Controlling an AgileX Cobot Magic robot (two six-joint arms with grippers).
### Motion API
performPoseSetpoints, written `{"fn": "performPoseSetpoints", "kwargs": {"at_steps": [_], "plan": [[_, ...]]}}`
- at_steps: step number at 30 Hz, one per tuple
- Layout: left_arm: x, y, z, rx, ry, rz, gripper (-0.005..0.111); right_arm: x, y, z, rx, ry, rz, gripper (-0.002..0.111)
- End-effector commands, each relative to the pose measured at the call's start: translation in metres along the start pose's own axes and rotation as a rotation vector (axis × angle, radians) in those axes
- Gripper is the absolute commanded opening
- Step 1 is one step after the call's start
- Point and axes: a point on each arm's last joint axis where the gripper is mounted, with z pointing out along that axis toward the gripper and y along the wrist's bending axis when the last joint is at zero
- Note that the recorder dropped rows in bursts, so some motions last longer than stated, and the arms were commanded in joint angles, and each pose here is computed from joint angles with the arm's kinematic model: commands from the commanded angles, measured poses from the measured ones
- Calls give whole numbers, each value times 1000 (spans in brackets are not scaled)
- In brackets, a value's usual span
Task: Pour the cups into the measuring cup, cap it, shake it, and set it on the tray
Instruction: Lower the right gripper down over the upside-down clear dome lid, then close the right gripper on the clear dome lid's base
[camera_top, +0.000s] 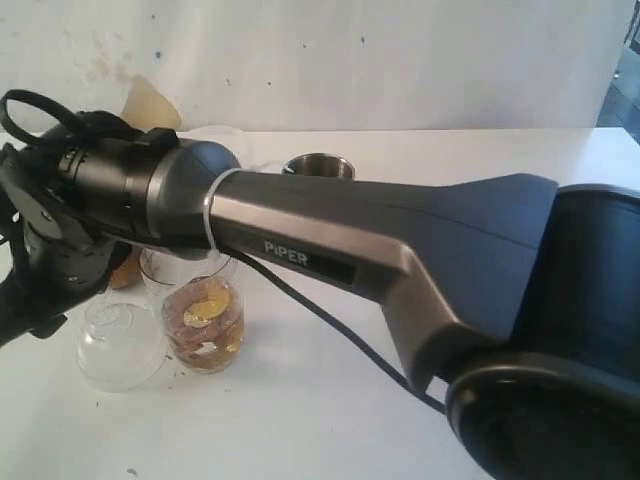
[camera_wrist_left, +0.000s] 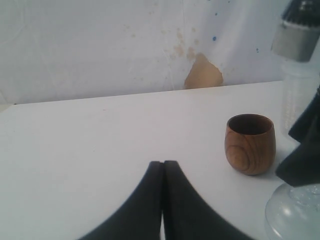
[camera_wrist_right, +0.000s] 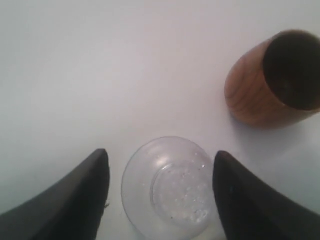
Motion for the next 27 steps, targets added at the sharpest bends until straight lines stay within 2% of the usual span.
{"fn": "performPoseSetpoints", "kwargs": {"at_steps": [1,5,10,17,27], "plan": [[1,0,0,-5,-11,6,0,-21,-8,-22,14,-87,-6,57],[1,0,0,-5,-11,6,0,-25,-10,-26,23,-10,-10,57],[1,0,0,-5,-11,6,0,-20,-18,-17,103,127,-53,57],[1,0,0,-5,-11,6,0,-20,-7,-2,0,129,-80,57],[1,0,0,-5,-11,6,0,-5,-8,18,21,235,-91,57]]}}
